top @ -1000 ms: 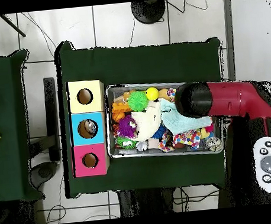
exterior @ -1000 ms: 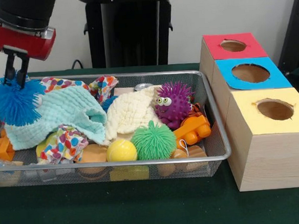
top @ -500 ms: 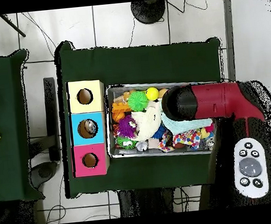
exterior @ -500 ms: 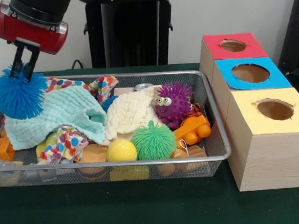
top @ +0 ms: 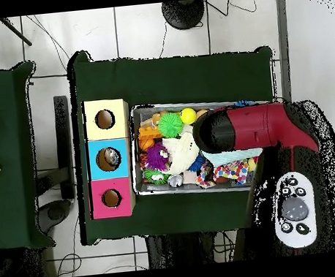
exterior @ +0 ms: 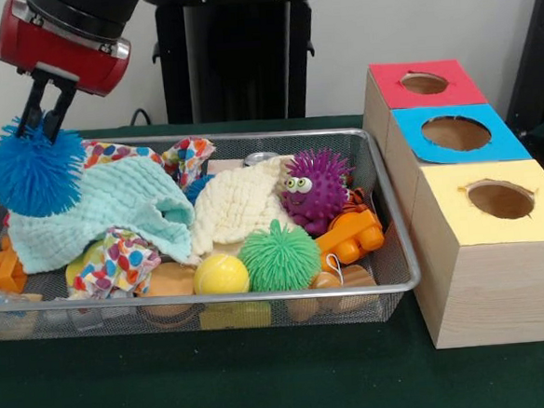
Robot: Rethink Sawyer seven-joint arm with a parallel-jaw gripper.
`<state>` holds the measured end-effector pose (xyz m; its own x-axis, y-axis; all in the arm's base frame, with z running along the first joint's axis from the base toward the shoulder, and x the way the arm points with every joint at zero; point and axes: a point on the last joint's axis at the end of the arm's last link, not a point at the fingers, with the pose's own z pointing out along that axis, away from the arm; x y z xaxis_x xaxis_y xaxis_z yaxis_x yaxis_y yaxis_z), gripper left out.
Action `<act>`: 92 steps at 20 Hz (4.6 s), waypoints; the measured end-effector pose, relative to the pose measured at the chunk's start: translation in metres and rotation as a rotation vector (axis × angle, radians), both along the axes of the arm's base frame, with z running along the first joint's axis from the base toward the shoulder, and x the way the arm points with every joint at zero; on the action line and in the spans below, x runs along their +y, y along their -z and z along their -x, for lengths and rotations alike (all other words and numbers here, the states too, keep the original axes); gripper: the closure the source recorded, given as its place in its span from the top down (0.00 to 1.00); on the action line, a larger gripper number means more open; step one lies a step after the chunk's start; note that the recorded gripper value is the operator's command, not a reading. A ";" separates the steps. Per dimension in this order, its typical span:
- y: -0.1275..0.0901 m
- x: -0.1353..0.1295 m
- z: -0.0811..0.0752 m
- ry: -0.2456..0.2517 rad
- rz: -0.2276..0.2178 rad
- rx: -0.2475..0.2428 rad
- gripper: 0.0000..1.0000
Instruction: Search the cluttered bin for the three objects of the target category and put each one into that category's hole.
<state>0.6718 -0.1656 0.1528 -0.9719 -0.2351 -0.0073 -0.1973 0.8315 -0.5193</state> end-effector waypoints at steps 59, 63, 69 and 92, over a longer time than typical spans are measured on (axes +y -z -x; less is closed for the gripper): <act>0.077 0.035 0.076 0.555 -0.569 -0.089 1.00; 0.083 0.043 0.077 0.599 -0.633 -0.078 1.00; 0.091 0.052 0.082 0.631 -0.684 -0.053 1.00; 0.081 -0.069 0.065 0.717 -0.675 0.056 1.00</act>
<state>0.6066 -0.2343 0.0718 -0.8855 0.4470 0.1269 0.4600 0.8819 0.1033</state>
